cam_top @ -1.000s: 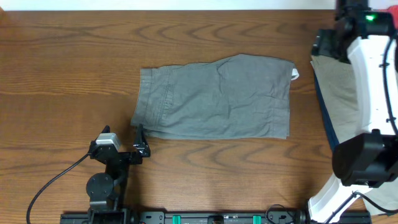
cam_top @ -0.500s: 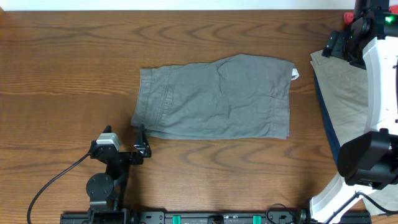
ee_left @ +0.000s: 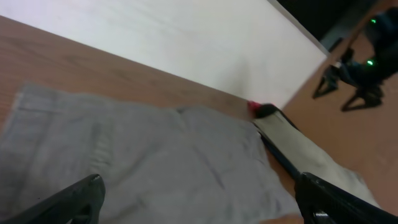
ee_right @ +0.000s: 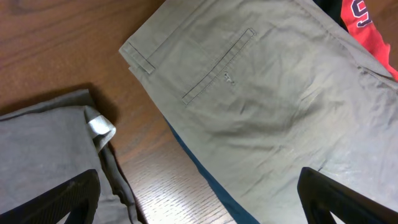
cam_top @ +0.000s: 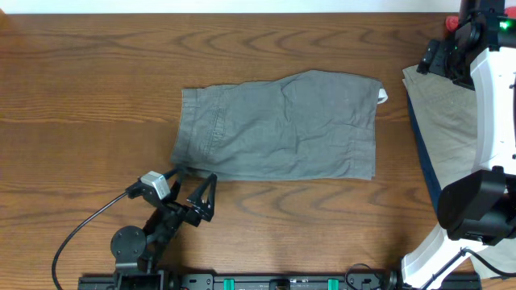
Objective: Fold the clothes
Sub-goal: 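Reach the left gripper to the left edge of the shorts and grasp it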
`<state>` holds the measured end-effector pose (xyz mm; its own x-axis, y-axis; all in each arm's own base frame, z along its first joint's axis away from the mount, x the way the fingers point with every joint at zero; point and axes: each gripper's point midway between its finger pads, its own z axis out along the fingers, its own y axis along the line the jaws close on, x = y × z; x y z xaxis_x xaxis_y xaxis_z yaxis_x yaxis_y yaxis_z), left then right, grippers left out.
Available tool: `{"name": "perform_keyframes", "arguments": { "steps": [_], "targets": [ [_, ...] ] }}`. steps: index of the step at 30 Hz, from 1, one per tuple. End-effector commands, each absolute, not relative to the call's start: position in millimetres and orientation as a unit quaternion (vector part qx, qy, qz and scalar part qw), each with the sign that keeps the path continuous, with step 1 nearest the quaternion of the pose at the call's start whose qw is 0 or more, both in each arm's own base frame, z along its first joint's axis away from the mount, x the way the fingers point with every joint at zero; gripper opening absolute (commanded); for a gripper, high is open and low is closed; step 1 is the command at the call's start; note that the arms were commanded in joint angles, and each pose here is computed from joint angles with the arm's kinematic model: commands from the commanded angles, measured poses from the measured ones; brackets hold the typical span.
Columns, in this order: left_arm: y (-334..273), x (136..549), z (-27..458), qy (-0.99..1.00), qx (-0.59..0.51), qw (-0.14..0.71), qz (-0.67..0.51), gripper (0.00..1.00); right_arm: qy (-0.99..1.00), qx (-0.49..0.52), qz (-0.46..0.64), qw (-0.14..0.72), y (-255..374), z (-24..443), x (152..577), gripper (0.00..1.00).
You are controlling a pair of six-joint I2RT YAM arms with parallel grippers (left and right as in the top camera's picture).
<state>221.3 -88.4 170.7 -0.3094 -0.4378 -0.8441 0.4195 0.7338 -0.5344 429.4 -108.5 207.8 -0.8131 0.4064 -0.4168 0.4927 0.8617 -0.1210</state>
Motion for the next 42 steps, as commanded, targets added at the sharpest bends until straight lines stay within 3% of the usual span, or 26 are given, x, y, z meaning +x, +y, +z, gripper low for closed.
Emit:
{"name": "perform_keyframes", "arguments": {
  "steps": [1,8,18,30,42],
  "targets": [
    [-96.5,213.0,206.2,0.713,0.037,0.597,-0.367,0.98,0.948,0.234,-0.114,0.186,-108.7,203.4,428.6,0.99],
    [-80.4,237.8,229.1,0.812,0.052,0.519,-0.26,0.98,0.948,0.234,-0.113,0.186,-108.7,203.5,428.7,0.99],
    [-43.6,295.2,228.6,0.968,0.019,0.211,-0.138,0.98,0.948,0.234,-0.113,0.186,-108.7,203.5,428.7,0.99],
    [-38.5,384.0,145.5,0.98,0.008,0.152,-0.13,0.98,0.948,0.234,-0.114,0.186,-108.7,203.4,428.6,0.99],
    [-20.8,390.6,67.8,0.988,0.001,0.066,-0.138,0.98,0.948,0.234,-0.113,0.186,-108.7,203.5,428.7,0.99]
  ]
}}
